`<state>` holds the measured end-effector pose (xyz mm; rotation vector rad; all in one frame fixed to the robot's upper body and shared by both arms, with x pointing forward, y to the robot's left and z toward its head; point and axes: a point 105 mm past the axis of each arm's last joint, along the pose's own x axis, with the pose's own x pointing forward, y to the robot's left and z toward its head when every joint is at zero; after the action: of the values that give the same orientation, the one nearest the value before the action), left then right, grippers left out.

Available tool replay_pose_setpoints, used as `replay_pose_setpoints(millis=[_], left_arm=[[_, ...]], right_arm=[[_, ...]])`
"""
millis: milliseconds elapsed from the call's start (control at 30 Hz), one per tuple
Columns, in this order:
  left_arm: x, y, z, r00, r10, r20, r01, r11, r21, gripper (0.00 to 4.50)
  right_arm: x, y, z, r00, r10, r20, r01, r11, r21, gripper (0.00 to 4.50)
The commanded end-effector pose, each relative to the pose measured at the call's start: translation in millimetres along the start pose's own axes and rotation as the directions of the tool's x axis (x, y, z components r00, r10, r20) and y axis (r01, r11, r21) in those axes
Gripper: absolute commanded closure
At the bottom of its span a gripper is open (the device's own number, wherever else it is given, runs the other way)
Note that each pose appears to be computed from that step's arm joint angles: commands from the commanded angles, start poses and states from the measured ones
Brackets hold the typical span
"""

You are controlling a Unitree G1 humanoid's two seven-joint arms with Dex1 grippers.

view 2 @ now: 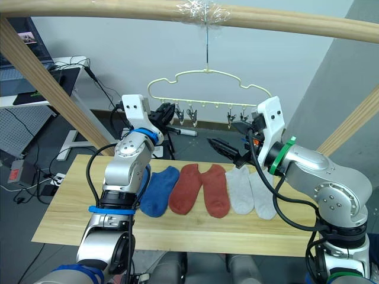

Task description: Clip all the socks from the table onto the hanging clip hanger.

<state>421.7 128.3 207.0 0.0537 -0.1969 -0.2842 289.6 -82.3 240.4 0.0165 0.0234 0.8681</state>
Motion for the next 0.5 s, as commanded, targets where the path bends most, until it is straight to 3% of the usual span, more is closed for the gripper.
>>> replay_pose_setpoints(millis=[33, 133, 300, 500], left_arm=[[-0.6, 1.3, 19.0, 0.998, 0.009, 0.066, -0.01, 1.0, 0.014, 4.28], [-4.1, 1.8, 22.0, 0.998, -0.006, 0.069, 0.009, 0.999, -0.034, 4.28], [-12.7, -1.6, 34.6, 0.994, -0.065, 0.084, 0.079, 0.982, -0.17, 4.28], [-24.2, -4.2, 46.7, 0.986, -0.15, 0.073, 0.166, 0.936, -0.312, 4.28]], right_arm=[[-4.3, 8.0, 9.0, 0.999, 0.023, 0.038, -0.022, 0.999, -0.036, 0.0], [-6.3, 6.6, 4.3, 1.0, 0.02, -0.007, -0.02, 0.999, -0.042, 0.0], [-10.8, -10.3, -24.4, 0.98, -0.072, -0.188, 0.058, 0.995, -0.081, 0.0], [-28.5, -55.8, -79.9, 0.852, -0.325, -0.41, 0.304, 0.945, -0.119, 0.0]])
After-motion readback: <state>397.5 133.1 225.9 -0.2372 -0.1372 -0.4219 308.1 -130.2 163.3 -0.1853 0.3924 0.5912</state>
